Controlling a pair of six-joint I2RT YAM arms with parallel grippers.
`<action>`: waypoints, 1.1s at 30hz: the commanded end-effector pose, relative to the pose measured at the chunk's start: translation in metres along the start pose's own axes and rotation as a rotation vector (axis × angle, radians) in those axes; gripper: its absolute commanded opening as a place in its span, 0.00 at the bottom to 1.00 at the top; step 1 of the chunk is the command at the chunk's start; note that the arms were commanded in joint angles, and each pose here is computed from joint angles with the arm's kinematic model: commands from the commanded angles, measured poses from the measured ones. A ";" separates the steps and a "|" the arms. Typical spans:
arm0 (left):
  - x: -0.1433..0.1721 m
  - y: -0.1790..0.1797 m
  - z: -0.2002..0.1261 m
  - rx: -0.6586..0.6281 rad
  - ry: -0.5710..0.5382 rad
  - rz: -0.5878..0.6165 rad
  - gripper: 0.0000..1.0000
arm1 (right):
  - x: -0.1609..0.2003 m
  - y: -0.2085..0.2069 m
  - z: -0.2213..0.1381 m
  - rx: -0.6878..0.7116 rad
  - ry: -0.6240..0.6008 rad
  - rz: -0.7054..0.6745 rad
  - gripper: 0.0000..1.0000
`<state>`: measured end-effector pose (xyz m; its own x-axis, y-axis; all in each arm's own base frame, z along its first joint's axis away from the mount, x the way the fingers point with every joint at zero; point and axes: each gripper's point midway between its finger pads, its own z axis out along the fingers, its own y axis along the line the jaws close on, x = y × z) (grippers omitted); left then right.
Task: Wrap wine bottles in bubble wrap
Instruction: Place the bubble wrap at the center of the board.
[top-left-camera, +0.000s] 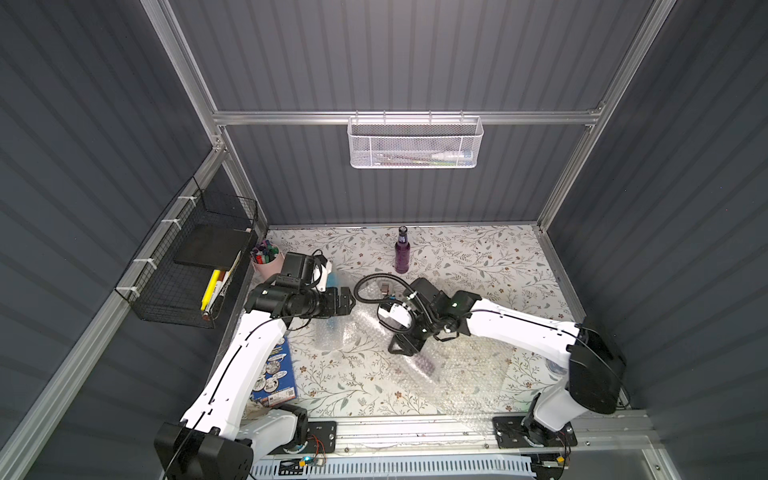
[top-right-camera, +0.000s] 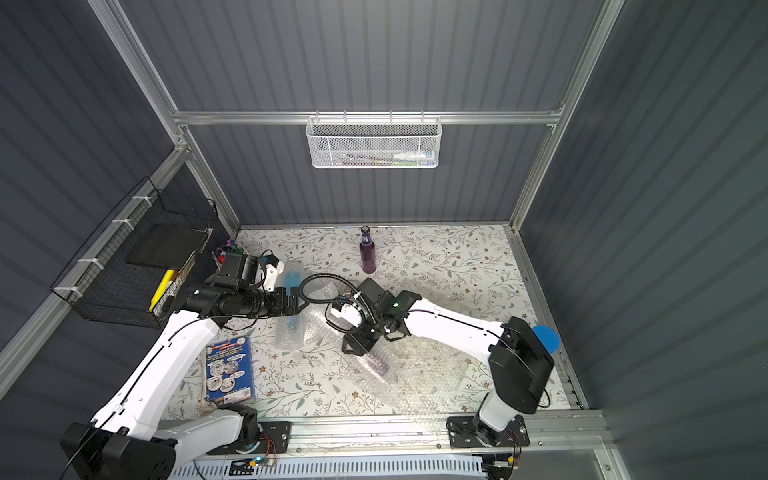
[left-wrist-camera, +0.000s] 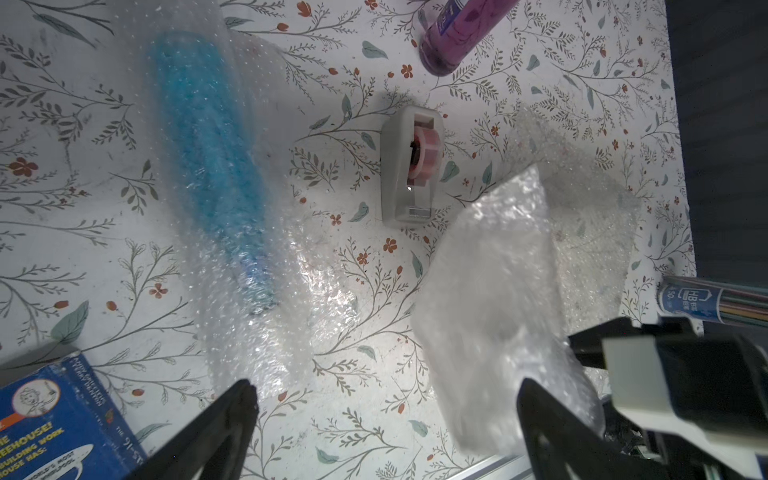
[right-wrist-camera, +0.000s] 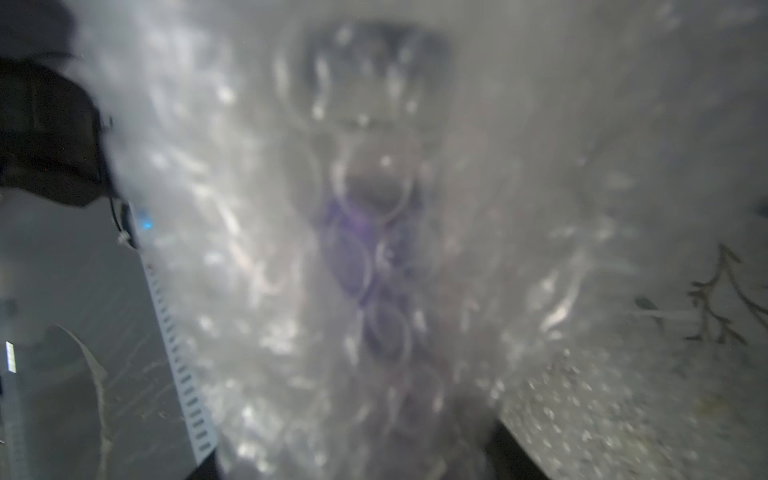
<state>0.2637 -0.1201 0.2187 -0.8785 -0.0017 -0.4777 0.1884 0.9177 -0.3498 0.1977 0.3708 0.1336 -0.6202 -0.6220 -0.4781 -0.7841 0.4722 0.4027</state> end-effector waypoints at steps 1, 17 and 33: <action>0.011 0.002 -0.005 -0.004 0.015 0.001 1.00 | -0.062 0.020 0.003 -0.154 -0.107 0.278 0.36; 0.025 0.002 0.009 0.033 0.071 0.004 1.00 | -0.138 -0.093 0.082 0.168 -0.210 0.736 0.42; 0.029 0.000 0.019 0.055 0.108 -0.004 0.99 | -0.180 -0.089 0.097 0.086 -0.234 0.692 0.73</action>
<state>0.2486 -0.1246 0.1925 -0.9186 0.0218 -0.3947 0.1860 0.9048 -0.3831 0.3746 0.4905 0.0723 -0.9648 -0.0299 -0.2611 -0.1777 0.8063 0.5642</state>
